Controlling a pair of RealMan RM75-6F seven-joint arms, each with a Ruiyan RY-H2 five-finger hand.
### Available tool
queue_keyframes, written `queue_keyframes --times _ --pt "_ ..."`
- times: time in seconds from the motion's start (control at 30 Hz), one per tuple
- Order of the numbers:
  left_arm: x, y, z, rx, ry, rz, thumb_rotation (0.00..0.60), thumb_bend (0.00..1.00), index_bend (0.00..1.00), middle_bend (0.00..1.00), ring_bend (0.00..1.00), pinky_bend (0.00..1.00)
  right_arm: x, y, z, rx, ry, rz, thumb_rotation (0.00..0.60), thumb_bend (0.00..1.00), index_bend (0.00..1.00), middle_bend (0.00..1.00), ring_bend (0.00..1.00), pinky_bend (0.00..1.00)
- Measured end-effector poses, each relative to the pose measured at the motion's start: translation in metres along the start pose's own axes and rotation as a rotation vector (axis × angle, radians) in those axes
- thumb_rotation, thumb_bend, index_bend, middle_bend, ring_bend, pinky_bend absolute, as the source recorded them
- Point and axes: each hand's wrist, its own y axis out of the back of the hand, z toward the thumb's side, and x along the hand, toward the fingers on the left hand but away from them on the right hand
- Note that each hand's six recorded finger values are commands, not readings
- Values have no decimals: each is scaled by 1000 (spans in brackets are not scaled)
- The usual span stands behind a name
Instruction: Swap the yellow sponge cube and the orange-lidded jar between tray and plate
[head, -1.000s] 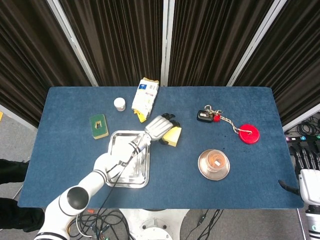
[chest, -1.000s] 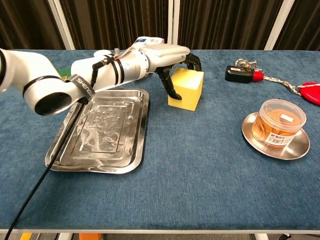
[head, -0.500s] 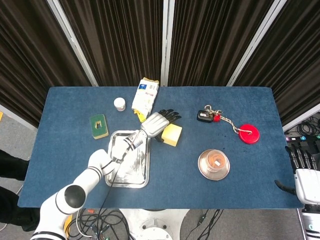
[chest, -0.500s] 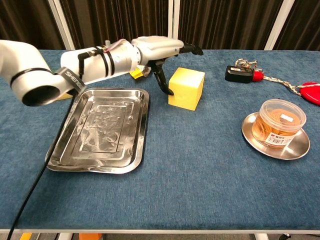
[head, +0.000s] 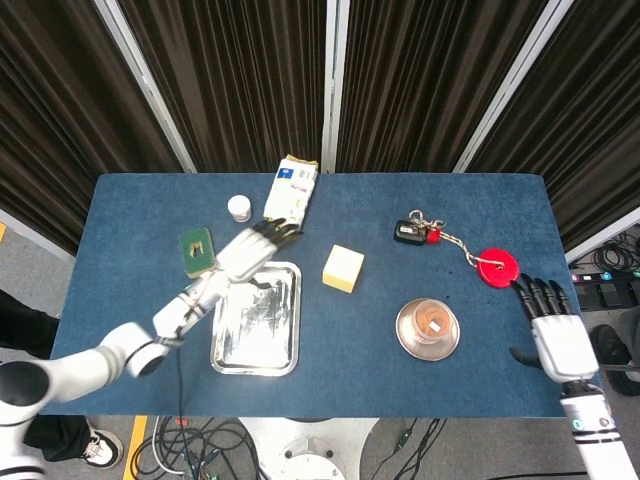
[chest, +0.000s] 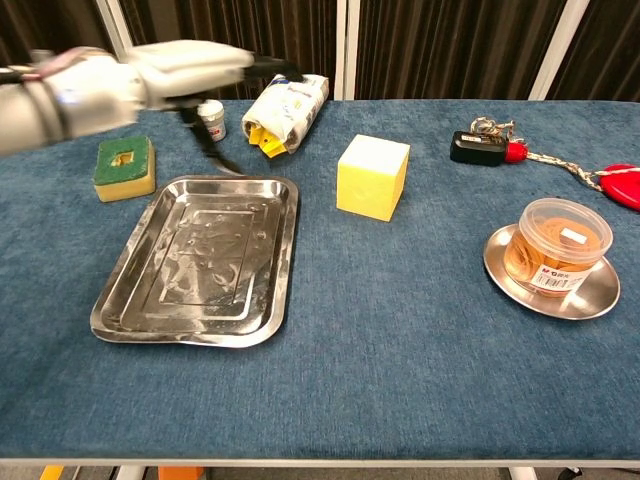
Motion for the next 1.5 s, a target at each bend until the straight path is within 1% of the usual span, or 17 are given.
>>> queue_keyframes --times 0.07,0.13,0.2,0.3,0.4,0.57,0.67,0.73,0.83,0.9,1.0,1.07,1.17,1.33,1.43,1.5 --pt "-30 3 -19 15 79 0 600 44 79 88 23 168 -9 -6 12 2 26 39 600 0 0 0 0 0" --pt "-67 5 -45 33 182 -6 600 42 80 89 23 168 -17 -11 23 11 47 71 600 0 0 0 0 0" --pt "-97 5 -62 32 260 -3 600 40 81 91 23 168 -26 -17 35 24 66 107 600 0 0 0 0 0" --pt "-123 5 -70 12 312 20 600 39 82 95 23 168 -37 -26 51 37 92 155 600 0 0 0 0 0" --pt "-141 5 -69 -2 331 46 600 39 83 96 23 168 -46 -33 69 37 125 192 600 0 0 0 0 0" --pt "-162 5 -65 -24 348 89 600 39 84 99 23 168 -57 -43 93 49 171 229 600 0 0 0 0 0" --pt "-172 5 -62 -33 350 104 600 39 84 99 23 168 -60 -47 100 59 179 244 600 0 0 24 0 29" --pt "-175 5 -62 -37 352 109 600 39 84 99 23 168 -61 -50 103 65 177 253 600 0 0 44 0 75" --pt "-178 6 -63 -46 356 115 600 39 85 99 23 168 -63 -54 105 72 168 270 600 0 0 66 9 180" --pt "-180 5 -64 -51 360 112 600 39 88 99 23 168 -64 -58 106 72 160 282 600 13 0 84 52 265" --pt "-184 4 -65 -57 369 111 600 39 90 99 23 168 -66 -64 110 61 154 292 600 79 6 141 145 387" --pt "-187 4 -66 -59 375 114 600 38 91 99 23 168 -67 -66 111 57 152 288 600 106 45 184 201 448" --pt "-192 5 -67 -57 383 122 600 38 92 100 23 168 -68 -65 112 56 150 267 600 138 153 263 280 519" --pt "-201 8 -68 -62 401 133 600 39 96 106 23 168 -68 -61 116 56 162 232 600 188 317 376 382 575" --pt "-208 8 -69 -64 415 140 600 39 96 108 23 168 -66 -55 122 31 178 220 600 211 370 418 421 601" --pt "-214 9 -70 -66 427 145 600 39 96 109 23 168 -65 -48 127 20 195 206 600 214 376 423 427 607"
